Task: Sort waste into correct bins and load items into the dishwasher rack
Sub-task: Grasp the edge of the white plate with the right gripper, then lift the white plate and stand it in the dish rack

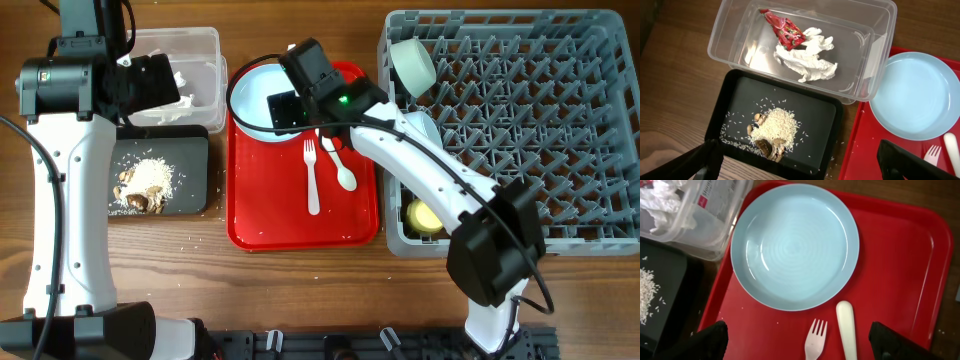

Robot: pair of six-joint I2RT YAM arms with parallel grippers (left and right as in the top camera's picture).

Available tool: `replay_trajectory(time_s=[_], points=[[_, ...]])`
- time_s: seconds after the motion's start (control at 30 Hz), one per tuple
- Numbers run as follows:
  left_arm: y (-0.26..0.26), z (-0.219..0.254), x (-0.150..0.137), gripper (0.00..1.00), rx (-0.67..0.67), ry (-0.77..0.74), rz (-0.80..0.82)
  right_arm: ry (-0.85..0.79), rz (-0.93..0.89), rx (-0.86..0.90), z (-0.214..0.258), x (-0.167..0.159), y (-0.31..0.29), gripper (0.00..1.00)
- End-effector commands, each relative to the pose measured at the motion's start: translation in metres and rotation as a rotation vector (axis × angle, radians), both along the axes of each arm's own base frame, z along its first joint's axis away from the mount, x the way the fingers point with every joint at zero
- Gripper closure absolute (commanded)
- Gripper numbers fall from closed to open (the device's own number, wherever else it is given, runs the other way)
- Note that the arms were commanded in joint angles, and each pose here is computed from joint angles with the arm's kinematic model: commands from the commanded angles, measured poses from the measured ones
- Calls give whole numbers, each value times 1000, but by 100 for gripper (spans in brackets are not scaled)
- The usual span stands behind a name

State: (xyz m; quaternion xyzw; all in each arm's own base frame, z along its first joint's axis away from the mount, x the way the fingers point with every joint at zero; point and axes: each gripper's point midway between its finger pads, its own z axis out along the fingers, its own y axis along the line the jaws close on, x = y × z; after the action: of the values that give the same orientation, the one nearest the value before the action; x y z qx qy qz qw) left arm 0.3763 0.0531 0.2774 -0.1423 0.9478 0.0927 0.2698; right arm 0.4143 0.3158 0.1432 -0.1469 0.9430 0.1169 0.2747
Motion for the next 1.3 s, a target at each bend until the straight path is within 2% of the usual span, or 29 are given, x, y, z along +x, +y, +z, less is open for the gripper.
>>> replay_trajectory(time_s=[0.0,0.13,0.27,0.47,0.57,0.77,0.8,0.9,0.93,1.13,1.23,1.27], points=[[3,2,1,0,11,-1,-3,57,-17,-8,-26,-2,2,8],[3,2,1,0,11,-1,-3,137,-85,-15,-65,0,0,11],[3,2,1,0,11,-1,-3,179,-162,-30,-92,7,-11,23],[3,2,1,0,11,-1,-3,184,-290,-1,-118,39,-40,36],[3,2,1,0,11,-1,-3,172,-288,20,-125,48,-40,49],[3,2,1,0,11,-1,-3,180,-266,59,-143,53,-28,65],[3,2,1,0,11,-1,-3,183,-267,58,-144,52,-28,73],[3,2,1,0,11,-1,-3,194,-270,49,-146,50,-30,78],[3,2,1,0,11,-1,-3,201,-270,44,-147,48,-31,84],[3,2,1,0,11,-1,-3,183,-269,58,-145,53,-28,84],[3,2,1,0,11,-1,-3,215,-292,48,-162,49,-30,84],[3,2,1,0,11,-1,-3,215,-293,50,-162,49,-30,89]])
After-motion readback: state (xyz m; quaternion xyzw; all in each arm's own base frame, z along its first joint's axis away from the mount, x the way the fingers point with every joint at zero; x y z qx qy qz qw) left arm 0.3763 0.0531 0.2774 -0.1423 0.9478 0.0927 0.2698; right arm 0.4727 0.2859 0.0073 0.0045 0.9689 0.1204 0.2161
